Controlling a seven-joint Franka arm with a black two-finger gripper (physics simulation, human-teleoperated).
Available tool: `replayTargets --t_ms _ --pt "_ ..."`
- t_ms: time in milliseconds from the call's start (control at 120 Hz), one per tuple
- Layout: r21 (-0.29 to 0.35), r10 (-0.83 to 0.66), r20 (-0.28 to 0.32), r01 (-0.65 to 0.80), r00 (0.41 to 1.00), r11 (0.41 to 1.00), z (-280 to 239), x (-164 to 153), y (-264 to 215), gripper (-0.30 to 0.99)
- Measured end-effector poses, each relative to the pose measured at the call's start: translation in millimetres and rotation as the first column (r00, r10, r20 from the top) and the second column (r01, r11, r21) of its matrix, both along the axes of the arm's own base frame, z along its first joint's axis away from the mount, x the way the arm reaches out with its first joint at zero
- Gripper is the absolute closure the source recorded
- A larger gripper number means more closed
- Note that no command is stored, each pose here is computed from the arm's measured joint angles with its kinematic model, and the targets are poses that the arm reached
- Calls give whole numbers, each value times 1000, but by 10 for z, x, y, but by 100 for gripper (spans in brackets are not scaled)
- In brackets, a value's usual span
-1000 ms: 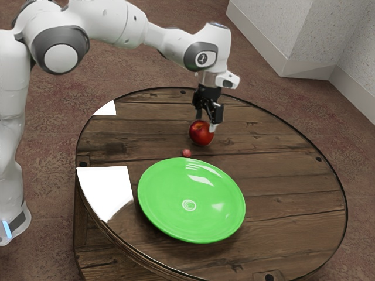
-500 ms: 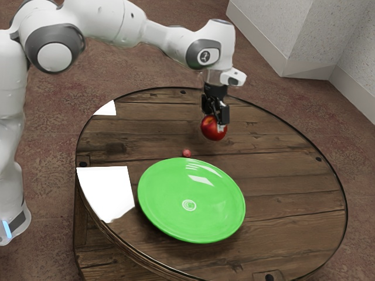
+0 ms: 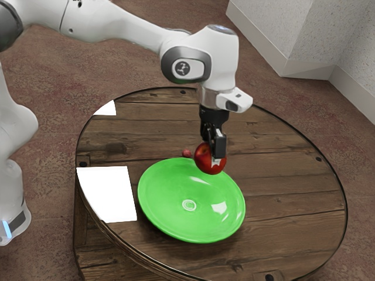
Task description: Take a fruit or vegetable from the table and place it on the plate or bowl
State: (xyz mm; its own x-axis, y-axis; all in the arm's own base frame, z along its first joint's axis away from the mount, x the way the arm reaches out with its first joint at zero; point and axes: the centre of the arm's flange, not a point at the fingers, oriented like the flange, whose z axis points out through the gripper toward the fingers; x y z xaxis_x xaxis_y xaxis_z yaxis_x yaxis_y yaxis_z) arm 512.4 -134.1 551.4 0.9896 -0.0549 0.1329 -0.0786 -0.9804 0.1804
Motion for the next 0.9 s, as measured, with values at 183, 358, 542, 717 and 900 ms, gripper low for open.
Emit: replayTargets --t_ms 183,358,542,717,900 --pt "-7 45 -22 -46 999 999 -5 -86 -285 31" --pt "-30 106 -38 -107 994 994 40 -112 -324 9" --pt "-45 164 -59 -167 985 985 55 -136 -444 6" --pt "-82 241 -47 -244 969 966 280 -115 -505 2" --pt "-210 585 -25 -576 811 790 1454 171 162 1"
